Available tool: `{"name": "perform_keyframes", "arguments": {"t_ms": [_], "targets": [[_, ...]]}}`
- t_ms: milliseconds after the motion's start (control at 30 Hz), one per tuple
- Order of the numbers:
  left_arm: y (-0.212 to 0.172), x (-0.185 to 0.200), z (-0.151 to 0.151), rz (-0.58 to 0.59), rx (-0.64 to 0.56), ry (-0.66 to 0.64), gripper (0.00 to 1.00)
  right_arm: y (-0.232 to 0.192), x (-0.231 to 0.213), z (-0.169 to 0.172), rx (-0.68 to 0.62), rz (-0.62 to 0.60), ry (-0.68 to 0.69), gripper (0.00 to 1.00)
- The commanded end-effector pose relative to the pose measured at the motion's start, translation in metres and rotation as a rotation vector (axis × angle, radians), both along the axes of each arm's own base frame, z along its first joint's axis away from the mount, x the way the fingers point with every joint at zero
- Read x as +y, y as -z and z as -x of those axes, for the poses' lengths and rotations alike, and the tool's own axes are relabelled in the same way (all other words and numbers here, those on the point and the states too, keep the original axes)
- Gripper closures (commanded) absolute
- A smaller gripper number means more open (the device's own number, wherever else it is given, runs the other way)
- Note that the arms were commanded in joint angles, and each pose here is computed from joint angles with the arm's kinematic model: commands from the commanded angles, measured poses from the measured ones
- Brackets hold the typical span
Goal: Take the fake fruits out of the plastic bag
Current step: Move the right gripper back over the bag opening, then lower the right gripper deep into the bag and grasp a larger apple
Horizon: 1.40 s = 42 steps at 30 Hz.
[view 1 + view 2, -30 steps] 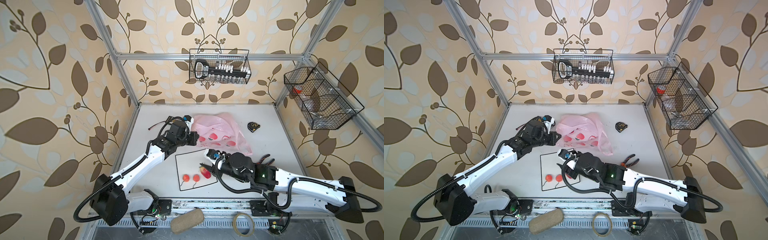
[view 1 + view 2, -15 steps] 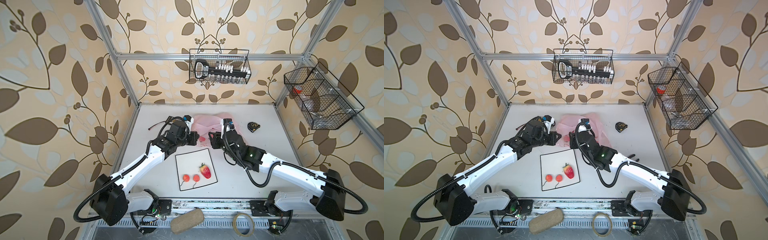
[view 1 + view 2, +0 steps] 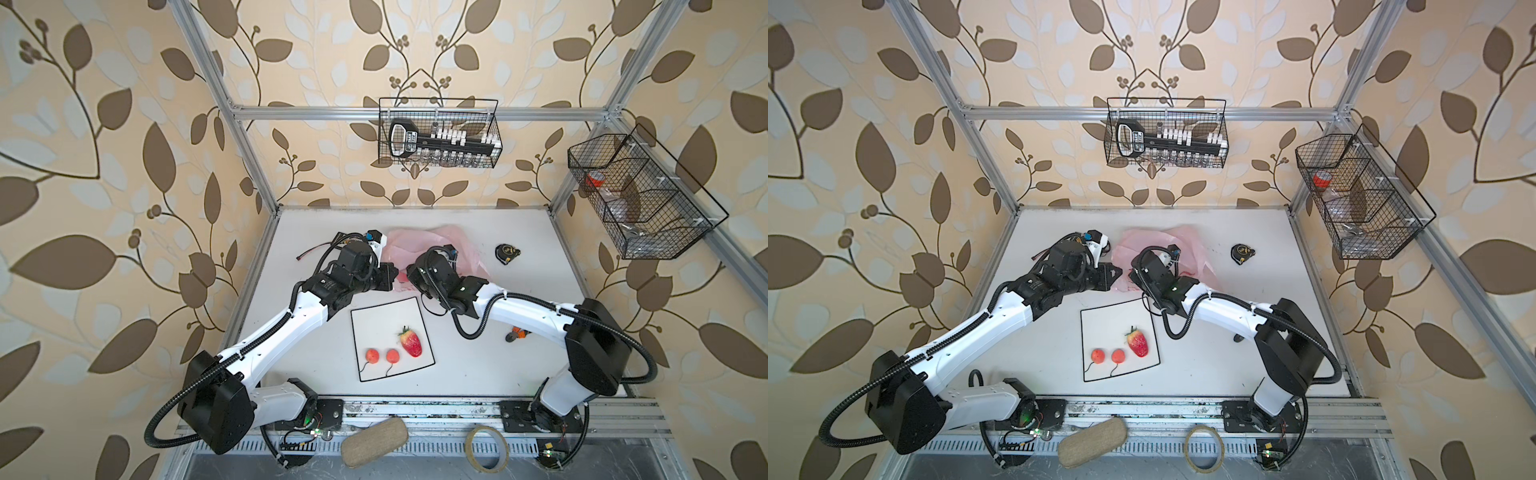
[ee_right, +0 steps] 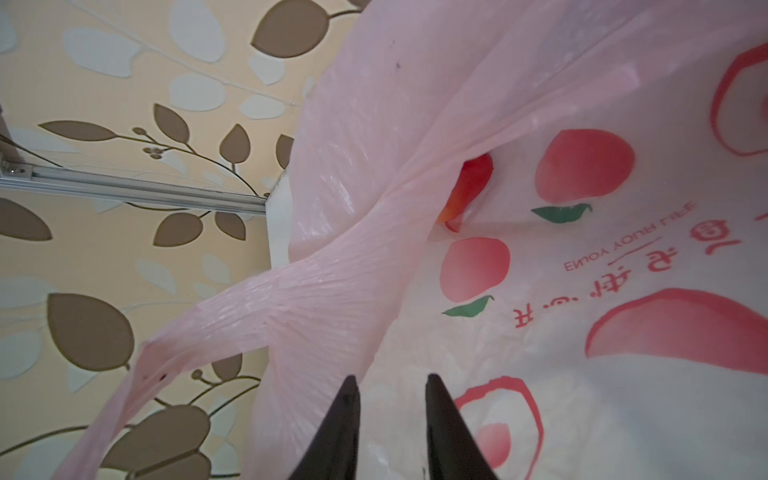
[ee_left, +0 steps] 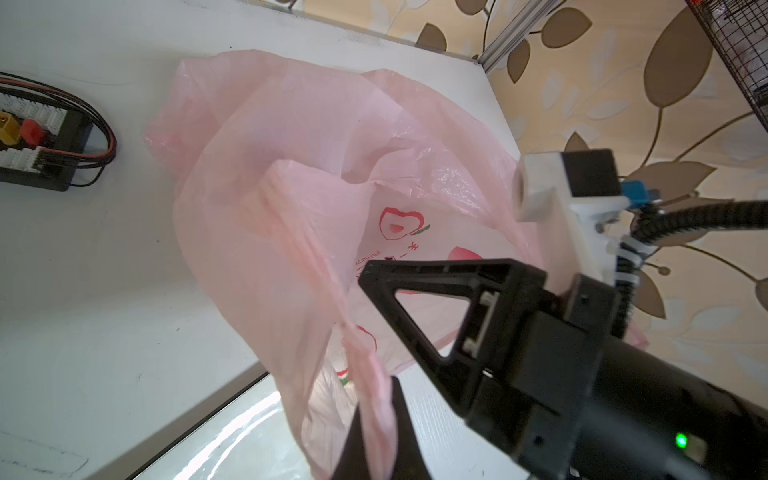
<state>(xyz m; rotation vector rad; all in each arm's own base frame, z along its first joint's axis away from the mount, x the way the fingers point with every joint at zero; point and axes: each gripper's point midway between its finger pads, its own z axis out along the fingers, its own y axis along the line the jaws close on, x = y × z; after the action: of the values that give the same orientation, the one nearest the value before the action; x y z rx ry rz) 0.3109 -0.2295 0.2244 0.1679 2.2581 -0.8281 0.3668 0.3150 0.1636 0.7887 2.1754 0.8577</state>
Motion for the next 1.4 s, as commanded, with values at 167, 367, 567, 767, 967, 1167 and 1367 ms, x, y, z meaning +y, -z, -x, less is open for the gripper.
{"name": "perform_keyframes", "arguments": {"t_ms": [167, 367, 567, 767, 967, 1167, 1367], "targets": [[-0.015, 0.006, 0.008, 0.003, -0.028, 0.004, 1.0, 0.029, 0.018, -0.024, 0.096, -0.048, 0.06, 0.65], [-0.012, 0.009, 0.011, -0.009, -0.025, 0.0, 1.0, 0.05, 0.015, -0.04, 0.12, -0.016, 0.083, 0.58], [-0.011, 0.009, 0.01, -0.01, -0.026, -0.001, 1.0, 0.063, 0.018, -0.058, 0.13, -0.005, 0.098, 0.5], [0.0, 0.011, 0.011, -0.029, 0.0, -0.005, 1.0, 0.076, 0.017, -0.083, 0.127, -0.006, 0.131, 0.44], [0.011, 0.013, 0.01, -0.057, 0.032, -0.017, 1.0, 0.093, 0.019, -0.106, 0.133, 0.027, 0.14, 0.39], [0.016, 0.011, 0.011, -0.061, 0.053, -0.007, 1.0, 0.113, 0.021, -0.115, 0.154, 0.096, 0.14, 0.34], [0.017, 0.01, 0.01, -0.057, 0.057, -0.005, 1.0, 0.138, 0.02, -0.119, 0.222, 0.212, 0.132, 0.3]]}}
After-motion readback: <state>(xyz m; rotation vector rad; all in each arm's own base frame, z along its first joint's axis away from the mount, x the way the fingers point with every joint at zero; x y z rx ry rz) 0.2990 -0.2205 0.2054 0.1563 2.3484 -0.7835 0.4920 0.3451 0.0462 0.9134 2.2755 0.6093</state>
